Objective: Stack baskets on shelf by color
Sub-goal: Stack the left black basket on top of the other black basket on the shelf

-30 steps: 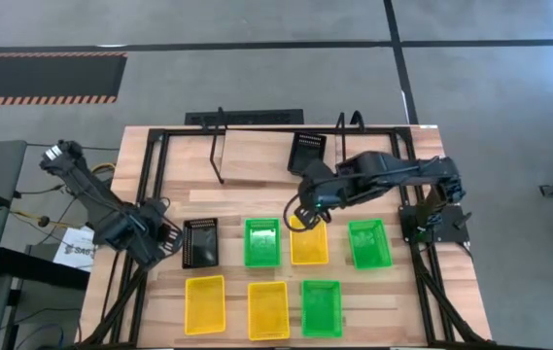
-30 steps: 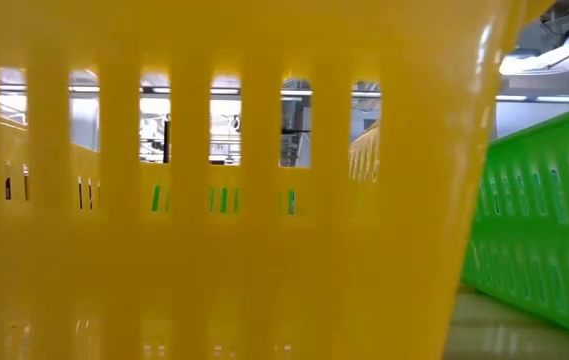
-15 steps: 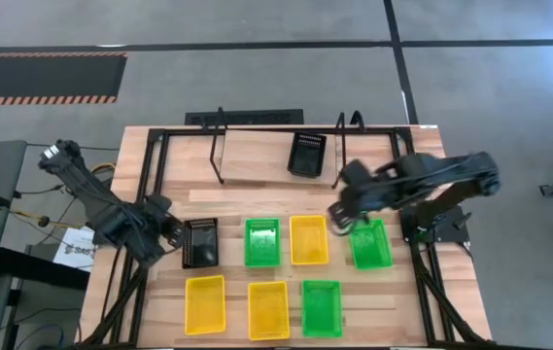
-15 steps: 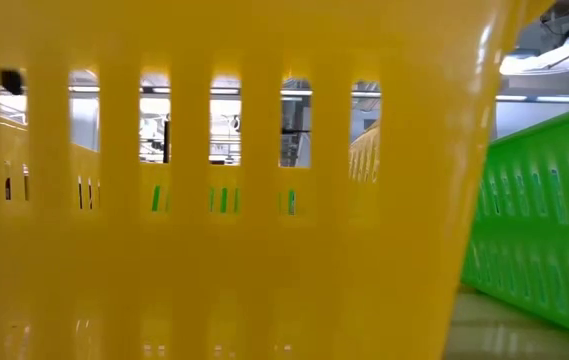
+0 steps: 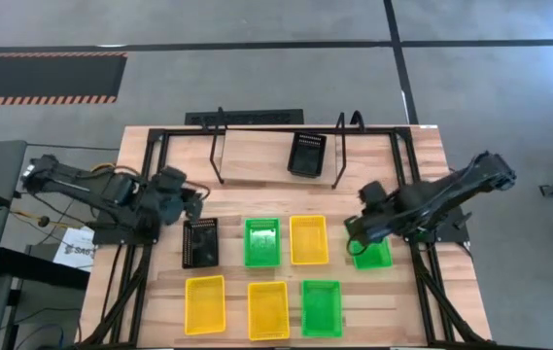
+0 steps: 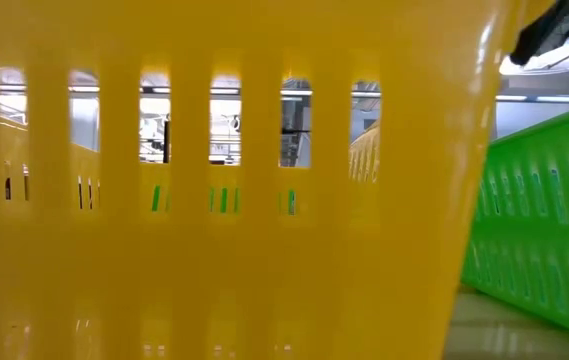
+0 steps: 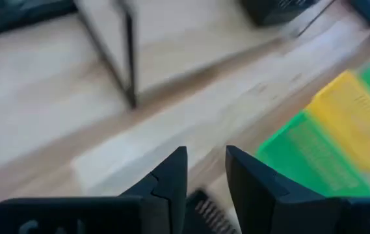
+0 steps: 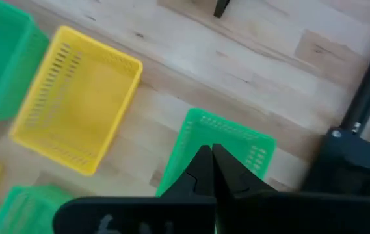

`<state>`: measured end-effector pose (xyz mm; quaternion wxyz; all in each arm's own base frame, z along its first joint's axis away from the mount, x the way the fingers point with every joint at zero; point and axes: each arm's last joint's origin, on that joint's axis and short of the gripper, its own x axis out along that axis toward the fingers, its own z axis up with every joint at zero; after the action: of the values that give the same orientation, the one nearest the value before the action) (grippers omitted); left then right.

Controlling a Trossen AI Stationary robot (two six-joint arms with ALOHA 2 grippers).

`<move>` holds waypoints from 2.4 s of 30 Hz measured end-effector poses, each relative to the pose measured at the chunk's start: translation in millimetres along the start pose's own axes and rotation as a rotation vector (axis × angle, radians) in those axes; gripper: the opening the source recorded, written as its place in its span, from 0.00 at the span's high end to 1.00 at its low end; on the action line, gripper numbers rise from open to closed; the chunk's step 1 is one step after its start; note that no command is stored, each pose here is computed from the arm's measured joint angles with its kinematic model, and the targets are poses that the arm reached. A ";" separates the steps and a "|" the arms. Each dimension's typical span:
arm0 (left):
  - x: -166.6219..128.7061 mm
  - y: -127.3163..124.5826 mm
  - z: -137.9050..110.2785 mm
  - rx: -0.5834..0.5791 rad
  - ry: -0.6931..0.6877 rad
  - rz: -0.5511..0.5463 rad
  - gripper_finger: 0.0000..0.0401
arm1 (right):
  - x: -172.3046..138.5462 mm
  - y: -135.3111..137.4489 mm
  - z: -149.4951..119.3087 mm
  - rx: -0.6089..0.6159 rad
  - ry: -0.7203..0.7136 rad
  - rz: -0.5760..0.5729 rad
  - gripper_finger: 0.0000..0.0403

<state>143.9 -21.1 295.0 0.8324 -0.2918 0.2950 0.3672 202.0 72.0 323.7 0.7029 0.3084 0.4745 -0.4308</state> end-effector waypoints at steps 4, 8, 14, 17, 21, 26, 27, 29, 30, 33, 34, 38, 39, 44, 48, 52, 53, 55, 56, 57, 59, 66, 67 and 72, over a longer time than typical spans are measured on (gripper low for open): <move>6.5 -6.4 15.3 0.017 -0.057 -0.060 0.80 | 26.7 17.9 4.4 -0.026 -0.005 -0.004 1.00; 9.7 -5.6 22.2 0.015 -0.076 -0.063 0.81 | 46.3 27.7 22.2 -0.069 -0.013 0.002 1.00; 10.7 -3.5 22.6 0.015 -0.064 -0.050 0.81 | 58.4 52.2 70.3 -0.173 -0.115 0.298 1.00; 10.6 -3.6 22.6 0.010 -0.065 -0.050 0.81 | 66.0 66.5 93.9 -0.224 -0.169 0.460 1.00; 10.7 -3.4 22.6 0.006 -0.067 -0.046 0.81 | 84.8 73.5 116.5 -0.255 -0.158 0.547 1.00; 10.7 -2.5 22.1 0.012 -0.061 -0.038 0.81 | 127.2 79.1 121.8 -0.316 -0.035 0.478 1.00; 10.6 -2.4 22.1 0.012 -0.061 -0.039 0.81 | 133.9 79.6 121.6 -0.327 -0.019 0.460 1.00; 10.8 -2.3 21.9 0.013 -0.058 -0.037 0.81 | 144.7 84.0 123.2 -0.333 -0.007 0.447 1.00; 10.7 -2.3 21.9 0.013 -0.058 -0.037 0.81 | 149.2 84.2 123.8 -0.347 0.006 0.429 1.00; 10.8 -2.4 21.9 0.012 -0.058 -0.038 0.81 | 153.1 90.1 129.6 -0.379 -0.016 0.376 1.00; 10.7 -2.3 21.9 0.007 -0.058 -0.037 0.81 | 151.5 91.2 131.8 -0.394 -0.023 0.354 1.00; 10.7 -1.7 21.7 0.004 -0.060 -0.029 0.81 | 135.2 96.4 143.3 -0.452 -0.083 0.293 1.00; 10.6 -1.7 21.8 0.002 -0.061 -0.030 0.81 | 130.1 96.4 146.9 -0.459 -0.107 0.283 1.00; 10.8 -1.6 21.9 0.002 -0.067 -0.025 0.81 | 112.1 95.3 164.3 -0.450 -0.188 0.245 1.00; 10.8 -1.6 21.9 0.002 -0.067 -0.024 0.81 | 100.8 96.6 175.9 -0.455 -0.251 0.262 1.00; 10.7 -1.6 22.0 0.002 -0.068 -0.025 0.81 | 101.7 94.7 183.0 -0.444 -0.277 0.270 1.00; 10.7 -1.6 22.0 0.002 -0.068 -0.025 0.81 | 102.7 92.7 184.9 -0.439 -0.274 0.263 1.00; 10.7 -1.5 22.0 0.007 -0.068 -0.024 0.81 | 104.2 89.6 188.6 -0.436 -0.274 0.258 1.00; 10.7 -1.6 22.0 0.008 -0.068 -0.024 0.81 | 104.8 88.2 190.3 -0.436 -0.273 0.257 1.00; 10.7 -1.6 22.0 0.007 -0.068 -0.025 0.81 | 105.4 86.9 191.8 -0.437 -0.271 0.258 1.00; 10.7 -1.6 21.9 0.004 -0.066 -0.025 0.81 | 106.7 84.5 194.7 -0.436 -0.269 0.258 1.00; 10.7 -1.6 21.9 0.002 -0.067 -0.026 0.81 | 111.2 77.5 200.6 -0.439 -0.223 0.297 1.00; 10.7 -1.6 21.9 0.003 -0.067 -0.026 0.81 | 112.4 76.6 199.4 -0.444 -0.211 0.290 1.00; 10.7 -1.6 21.9 0.002 -0.066 -0.026 0.81 | 117.3 64.5 185.2 -0.511 -0.050 0.186 1.00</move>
<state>157.2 -1.9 302.3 0.8468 -0.2824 0.2640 0.3654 355.3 -92.5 282.4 0.8061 0.1526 0.5198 -0.2382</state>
